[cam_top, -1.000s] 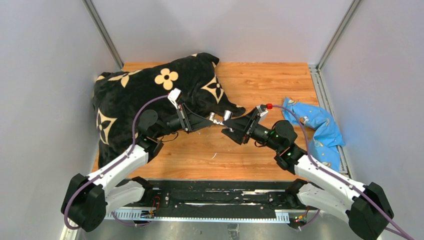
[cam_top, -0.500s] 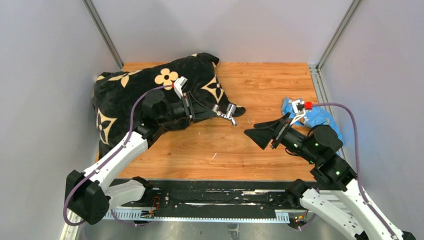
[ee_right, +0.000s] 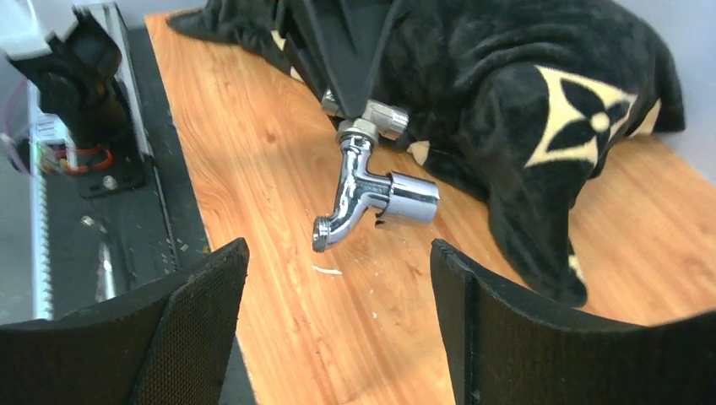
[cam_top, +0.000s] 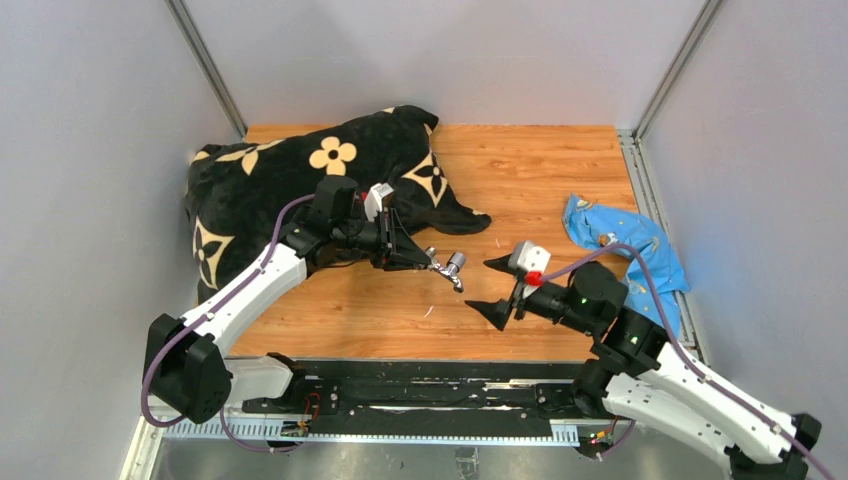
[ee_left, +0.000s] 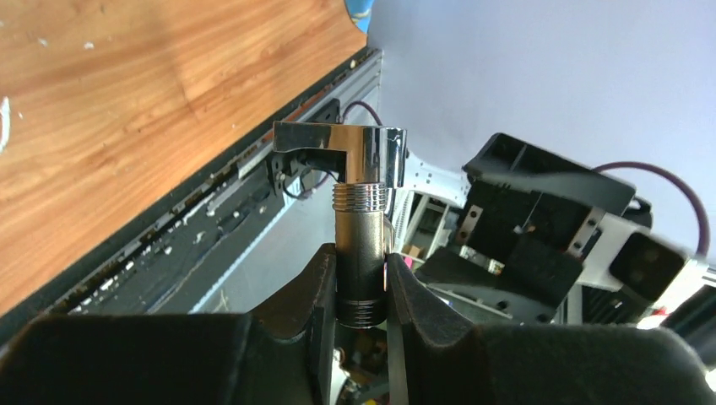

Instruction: Install the water faucets

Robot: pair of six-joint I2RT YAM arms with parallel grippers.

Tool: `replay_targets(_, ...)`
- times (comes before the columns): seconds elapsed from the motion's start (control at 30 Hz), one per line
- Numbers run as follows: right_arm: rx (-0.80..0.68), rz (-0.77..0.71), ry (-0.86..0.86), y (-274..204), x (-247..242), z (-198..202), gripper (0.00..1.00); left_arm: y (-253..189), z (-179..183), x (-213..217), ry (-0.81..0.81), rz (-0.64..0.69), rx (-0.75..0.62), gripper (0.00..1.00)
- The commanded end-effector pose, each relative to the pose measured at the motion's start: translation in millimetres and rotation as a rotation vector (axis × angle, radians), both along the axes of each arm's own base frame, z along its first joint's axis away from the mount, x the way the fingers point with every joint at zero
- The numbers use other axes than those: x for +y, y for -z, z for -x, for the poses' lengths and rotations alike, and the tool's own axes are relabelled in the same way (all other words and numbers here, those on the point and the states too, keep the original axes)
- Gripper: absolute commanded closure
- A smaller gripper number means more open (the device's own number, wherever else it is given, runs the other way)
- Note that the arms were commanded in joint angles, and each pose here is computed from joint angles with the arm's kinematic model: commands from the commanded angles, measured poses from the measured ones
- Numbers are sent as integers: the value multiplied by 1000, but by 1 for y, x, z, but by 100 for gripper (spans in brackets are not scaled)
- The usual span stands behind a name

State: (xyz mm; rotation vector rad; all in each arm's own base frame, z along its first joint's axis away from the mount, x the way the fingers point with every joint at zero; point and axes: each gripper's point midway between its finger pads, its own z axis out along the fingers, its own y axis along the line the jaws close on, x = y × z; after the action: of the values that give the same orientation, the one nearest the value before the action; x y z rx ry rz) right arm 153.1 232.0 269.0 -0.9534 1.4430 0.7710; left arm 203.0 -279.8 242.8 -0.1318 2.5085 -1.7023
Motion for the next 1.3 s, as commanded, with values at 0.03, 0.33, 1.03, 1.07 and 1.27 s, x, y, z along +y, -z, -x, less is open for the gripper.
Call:
replay_targets(0.03, -409, 111, 30, -12, 19, -4, 20, -13, 21, 3, 73, 29, 87, 100)
replay_targets(0.33, -652, 202, 95, 8, 40, 0, 18, -15, 25, 7, 78, -14, 93, 100)
replay_targets(1.03, -953, 322, 224, 23, 59, -6, 47, -18, 35, 2, 156, 86, 154, 100)
replay_targets(1.07, -971, 328, 232, 23, 58, -5, 49, -18, 36, 2, 168, 88, 159, 100)
replay_targets(1.27, -1073, 363, 322, 16, 53, -7, 65, -13, 38, 2, 202, 73, 157, 100)
